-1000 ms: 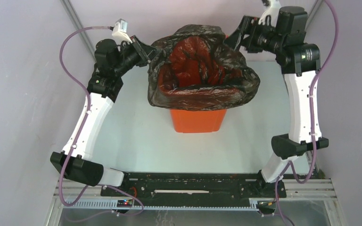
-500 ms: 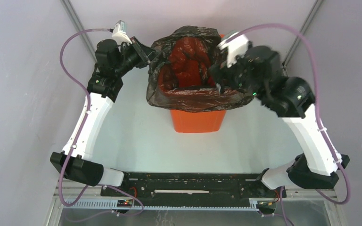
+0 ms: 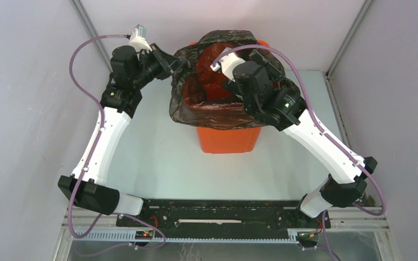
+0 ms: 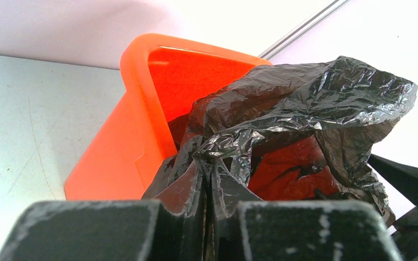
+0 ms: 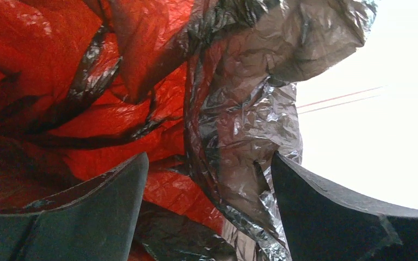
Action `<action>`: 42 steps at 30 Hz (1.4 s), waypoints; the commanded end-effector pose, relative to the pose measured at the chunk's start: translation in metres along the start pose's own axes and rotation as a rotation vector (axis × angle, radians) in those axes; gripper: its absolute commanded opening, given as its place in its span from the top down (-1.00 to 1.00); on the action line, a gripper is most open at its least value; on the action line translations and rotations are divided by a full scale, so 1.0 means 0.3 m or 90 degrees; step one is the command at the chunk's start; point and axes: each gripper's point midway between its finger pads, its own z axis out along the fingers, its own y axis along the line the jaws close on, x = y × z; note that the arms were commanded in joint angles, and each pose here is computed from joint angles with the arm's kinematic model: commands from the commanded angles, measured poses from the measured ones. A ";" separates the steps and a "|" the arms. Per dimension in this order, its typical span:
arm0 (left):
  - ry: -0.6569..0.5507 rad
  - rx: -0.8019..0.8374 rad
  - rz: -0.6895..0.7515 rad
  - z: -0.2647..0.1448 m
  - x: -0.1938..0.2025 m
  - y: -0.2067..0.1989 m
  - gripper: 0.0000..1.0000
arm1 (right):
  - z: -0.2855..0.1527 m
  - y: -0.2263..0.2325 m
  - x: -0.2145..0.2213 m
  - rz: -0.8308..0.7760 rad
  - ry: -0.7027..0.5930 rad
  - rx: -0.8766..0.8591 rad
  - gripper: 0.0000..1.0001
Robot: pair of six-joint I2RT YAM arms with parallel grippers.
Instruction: Put the trash bags into the trash bin
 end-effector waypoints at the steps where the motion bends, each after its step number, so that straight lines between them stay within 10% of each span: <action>1: -0.040 0.033 0.012 -0.016 -0.081 -0.080 0.78 | -0.019 -0.118 -0.037 0.049 -0.027 0.070 -0.78; 4: -0.038 0.029 0.016 0.003 -0.086 -0.071 0.79 | -0.021 -0.143 -0.073 0.072 -0.057 0.066 -0.54; 6: -0.036 0.025 0.016 0.020 -0.085 -0.061 0.82 | -0.002 -0.170 -0.079 0.111 -0.065 0.072 0.49; 8: -0.030 0.028 0.020 0.050 -0.084 -0.054 0.85 | 0.026 -0.172 -0.091 0.161 -0.091 0.051 0.87; 20: -0.067 0.047 0.069 0.199 -0.206 -0.022 0.69 | 0.194 -0.242 -0.211 0.485 -0.307 -0.217 1.00; 42: -0.050 0.074 -0.141 0.469 -0.190 0.196 0.66 | 0.467 -0.285 0.069 0.851 -0.114 -0.312 1.00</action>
